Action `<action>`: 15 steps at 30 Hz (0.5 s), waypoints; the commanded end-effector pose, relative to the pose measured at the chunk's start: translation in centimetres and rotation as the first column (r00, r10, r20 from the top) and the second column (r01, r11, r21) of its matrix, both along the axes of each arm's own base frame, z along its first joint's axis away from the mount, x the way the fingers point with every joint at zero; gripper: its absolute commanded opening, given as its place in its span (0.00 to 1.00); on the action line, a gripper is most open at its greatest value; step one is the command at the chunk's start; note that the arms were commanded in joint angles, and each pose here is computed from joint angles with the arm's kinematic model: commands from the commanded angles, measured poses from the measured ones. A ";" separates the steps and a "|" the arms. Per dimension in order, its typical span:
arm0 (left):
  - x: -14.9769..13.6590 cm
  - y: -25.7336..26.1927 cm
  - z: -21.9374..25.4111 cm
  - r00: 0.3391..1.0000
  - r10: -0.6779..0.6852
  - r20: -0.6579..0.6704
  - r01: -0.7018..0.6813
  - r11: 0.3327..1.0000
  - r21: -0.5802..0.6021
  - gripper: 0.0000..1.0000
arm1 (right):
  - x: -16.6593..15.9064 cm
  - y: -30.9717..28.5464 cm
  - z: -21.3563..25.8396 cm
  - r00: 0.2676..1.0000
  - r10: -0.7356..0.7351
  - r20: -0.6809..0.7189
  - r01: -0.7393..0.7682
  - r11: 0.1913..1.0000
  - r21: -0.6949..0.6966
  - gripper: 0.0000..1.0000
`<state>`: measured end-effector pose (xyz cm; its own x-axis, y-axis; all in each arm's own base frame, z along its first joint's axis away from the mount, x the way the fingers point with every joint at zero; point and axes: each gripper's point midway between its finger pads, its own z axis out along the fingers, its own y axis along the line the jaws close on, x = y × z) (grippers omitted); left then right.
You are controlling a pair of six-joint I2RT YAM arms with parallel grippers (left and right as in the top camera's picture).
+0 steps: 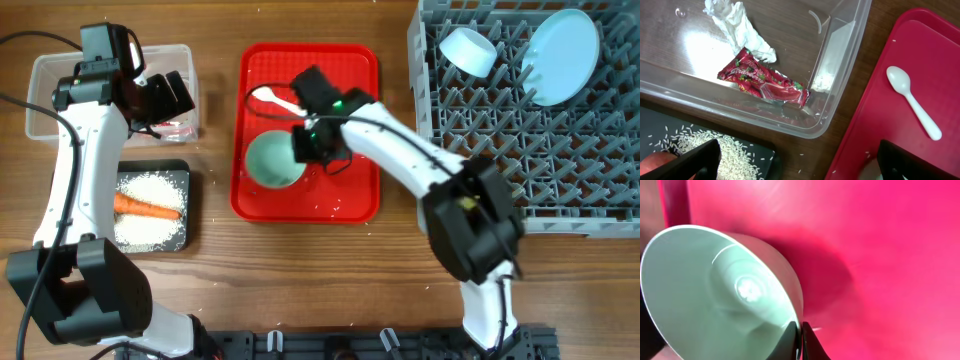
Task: Sort waste into correct bins and load items into the dishwasher rack
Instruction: 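Grasp the pale green bowl on the red tray with the right gripper, then carry the pale green bowl into the rack and release it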
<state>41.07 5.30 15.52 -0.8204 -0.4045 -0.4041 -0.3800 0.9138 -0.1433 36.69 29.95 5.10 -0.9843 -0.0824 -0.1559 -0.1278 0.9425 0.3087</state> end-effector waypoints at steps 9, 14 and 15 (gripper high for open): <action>0.3 0.2 0.2 1.000 0.020 0.008 -0.020 1.000 -0.001 1.00 | 5.7 -31.7 25.1 0.686 -0.105 0.720 0.641 0.555 -0.530 0.04; 0.3 0.2 0.2 1.000 0.019 0.008 -0.019 1.000 -0.001 1.00 | 3.3 -39.4 25.0 0.710 -0.117 0.694 0.699 0.233 -0.676 0.04; 0.3 0.2 0.2 1.000 0.019 0.008 -0.019 1.000 -0.001 1.00 | 2.6 -41.1 23.8 0.738 -0.120 0.665 0.675 0.141 -0.724 0.04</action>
